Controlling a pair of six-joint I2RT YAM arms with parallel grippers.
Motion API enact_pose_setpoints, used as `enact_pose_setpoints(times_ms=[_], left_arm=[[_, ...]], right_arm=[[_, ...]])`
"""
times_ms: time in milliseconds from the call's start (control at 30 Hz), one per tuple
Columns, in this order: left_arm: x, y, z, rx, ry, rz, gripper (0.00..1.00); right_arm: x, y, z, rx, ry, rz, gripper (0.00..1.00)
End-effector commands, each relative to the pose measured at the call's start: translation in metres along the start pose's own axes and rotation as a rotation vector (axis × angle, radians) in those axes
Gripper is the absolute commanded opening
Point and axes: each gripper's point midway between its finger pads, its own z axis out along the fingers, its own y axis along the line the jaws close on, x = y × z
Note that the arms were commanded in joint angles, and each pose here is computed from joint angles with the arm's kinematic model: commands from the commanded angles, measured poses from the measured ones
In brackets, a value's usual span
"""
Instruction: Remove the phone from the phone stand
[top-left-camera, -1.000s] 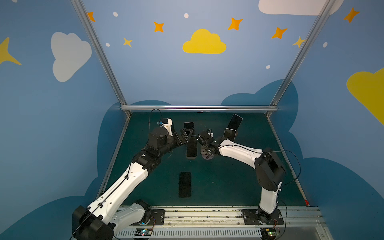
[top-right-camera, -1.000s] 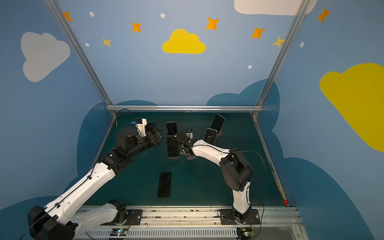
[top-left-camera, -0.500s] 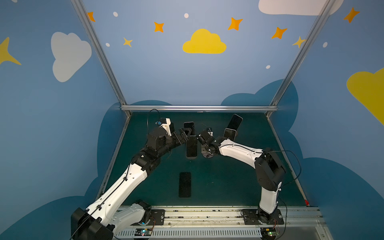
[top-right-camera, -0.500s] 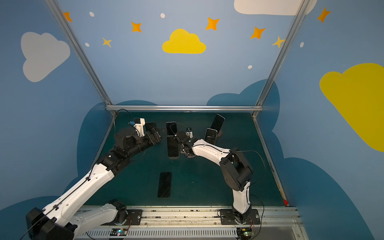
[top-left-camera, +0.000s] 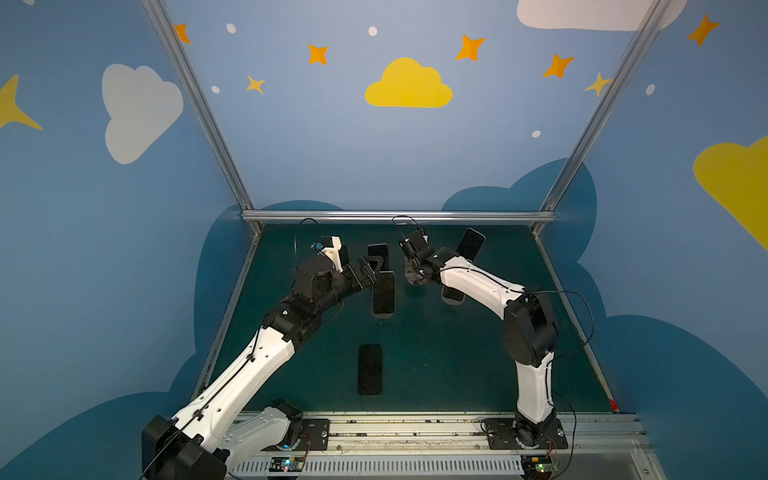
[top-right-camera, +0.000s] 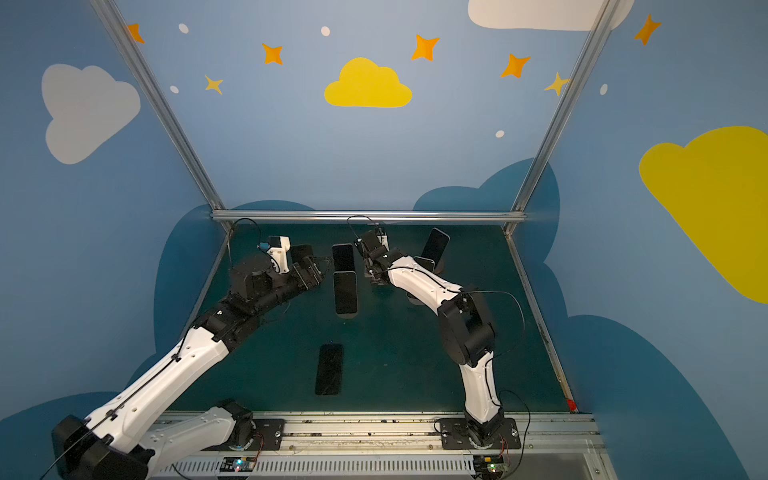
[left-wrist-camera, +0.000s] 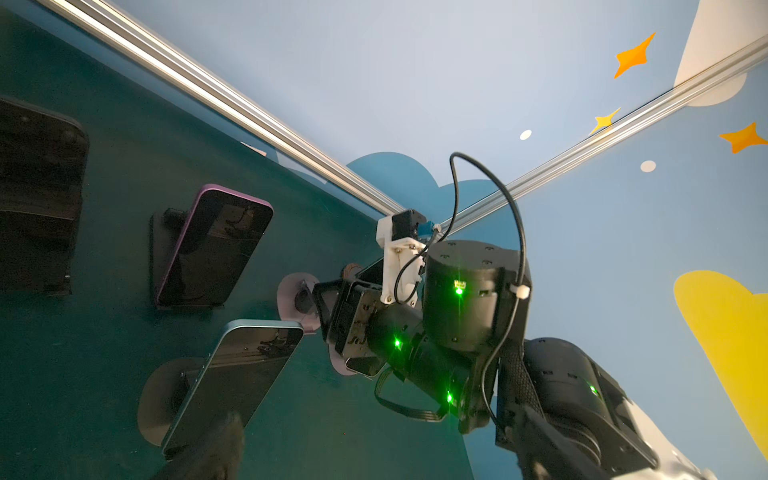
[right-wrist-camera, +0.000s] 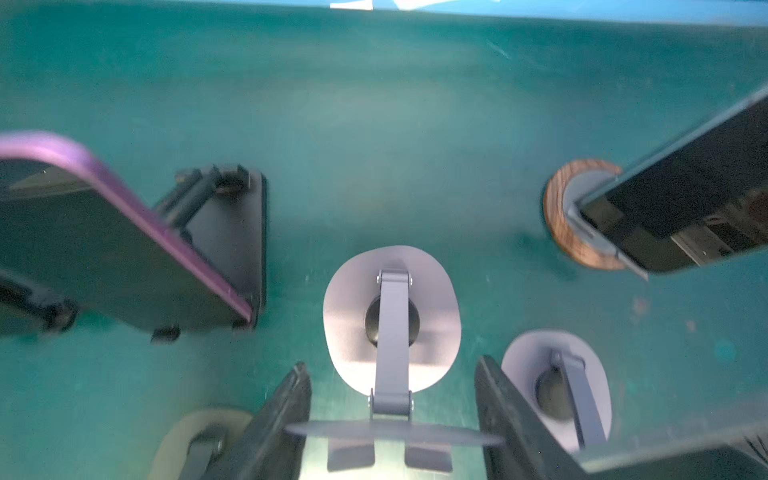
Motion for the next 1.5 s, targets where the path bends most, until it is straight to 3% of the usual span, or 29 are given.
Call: enact_pose_setpoints(times_ms=[0,467,1033,1467], left_arm=[[-0.005,-0.001,-0.001,0.007,-0.024,0.008,1.0],[-0.004,0.001,0.001,-0.001,-0.023,0.016,1.0],[-0.001,0.003,0.005,-0.005,-0.009,0.014,1.0],[0.0,0.004,0.007,-0.004,0.002,0.013,1.0]], right_arm=[[-0.017,0.0,0.008,-0.017,-0.025,-0.018,0.56],[-0.047,0.003,0.057,-0.03,-0.028,-0.018,0.56],[-0.041,0.014,0.094,-0.065,0.022,0.002,0.57],[-0.046,0.012,0.093,-0.048,0.035,-0.002,0.72]])
